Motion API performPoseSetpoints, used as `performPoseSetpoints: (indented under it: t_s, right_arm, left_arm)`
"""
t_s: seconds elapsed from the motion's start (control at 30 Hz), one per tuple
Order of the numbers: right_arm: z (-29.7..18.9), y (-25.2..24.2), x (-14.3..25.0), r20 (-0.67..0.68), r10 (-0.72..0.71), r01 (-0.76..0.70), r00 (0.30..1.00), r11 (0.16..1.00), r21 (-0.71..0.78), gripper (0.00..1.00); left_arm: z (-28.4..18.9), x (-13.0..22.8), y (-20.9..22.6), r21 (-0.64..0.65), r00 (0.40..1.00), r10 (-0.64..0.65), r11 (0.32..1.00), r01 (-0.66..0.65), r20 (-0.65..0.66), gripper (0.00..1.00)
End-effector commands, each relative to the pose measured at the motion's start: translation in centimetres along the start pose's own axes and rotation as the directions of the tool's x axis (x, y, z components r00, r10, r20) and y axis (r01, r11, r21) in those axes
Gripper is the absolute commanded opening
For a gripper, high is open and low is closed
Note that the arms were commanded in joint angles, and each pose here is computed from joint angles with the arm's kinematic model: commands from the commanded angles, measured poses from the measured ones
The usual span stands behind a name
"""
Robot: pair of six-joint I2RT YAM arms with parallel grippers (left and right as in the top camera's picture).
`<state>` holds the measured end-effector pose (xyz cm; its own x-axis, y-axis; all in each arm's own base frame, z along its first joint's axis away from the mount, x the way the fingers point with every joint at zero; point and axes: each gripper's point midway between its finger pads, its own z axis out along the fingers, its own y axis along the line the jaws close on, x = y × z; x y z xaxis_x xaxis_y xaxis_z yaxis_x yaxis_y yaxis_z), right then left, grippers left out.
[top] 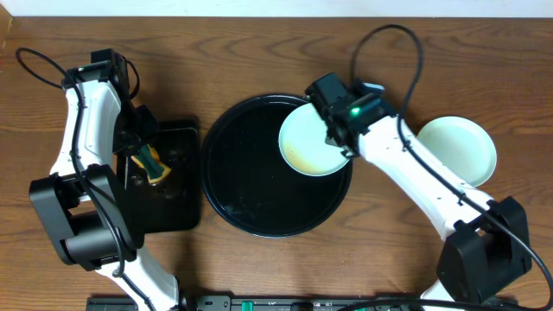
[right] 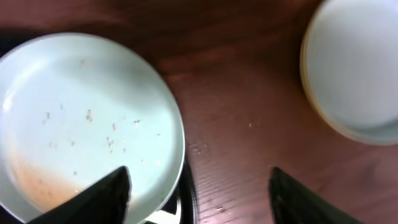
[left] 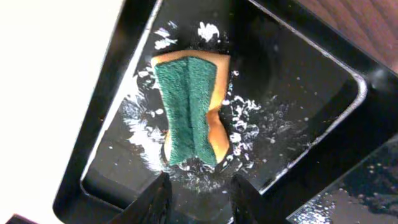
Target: Clean dirty plates on tray and stack at the side
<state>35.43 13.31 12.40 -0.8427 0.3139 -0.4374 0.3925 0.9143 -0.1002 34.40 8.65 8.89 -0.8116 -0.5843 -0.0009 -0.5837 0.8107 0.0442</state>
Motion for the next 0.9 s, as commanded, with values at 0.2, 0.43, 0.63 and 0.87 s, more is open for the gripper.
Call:
performPoseSetpoints:
  t_s: [0.2, 0.43, 0.63, 0.87]
  right_arm:
    - [3.4, 0.3, 4.4, -0.181, 0.167, -0.180, 0.969, 0.982, -0.059, 0.62]
    - [5.4, 0.6, 6.8, -0.240, 0.206, -0.230, 0.949, 0.970, -0.076, 0.49]
    - [6.6, 1.1, 7.7, -0.247, 0.215, -0.248, 0.945, 0.962, -0.113, 0.49]
    - [6.7, 2.2, 6.7, -0.219, 0.228, -0.267, 0.949, 0.950, -0.165, 0.45]
  left_arm:
    - [-0.5, -0.2, -0.2, 0.014, 1.000, 0.023, 1.000, -0.023, 0.011, 0.33]
    - [-0.5, -0.2, -0.1, 0.007, 1.000, 0.023, 1.000, -0.023, 0.013, 0.33]
    - [-0.5, -0.2, -0.1, 0.007, 1.000, 0.023, 1.000, -0.023, 0.013, 0.34]
    - [-0.5, -0.1, 0.0, 0.006, 1.000, 0.022, 1.000, -0.022, 0.009, 0.34]
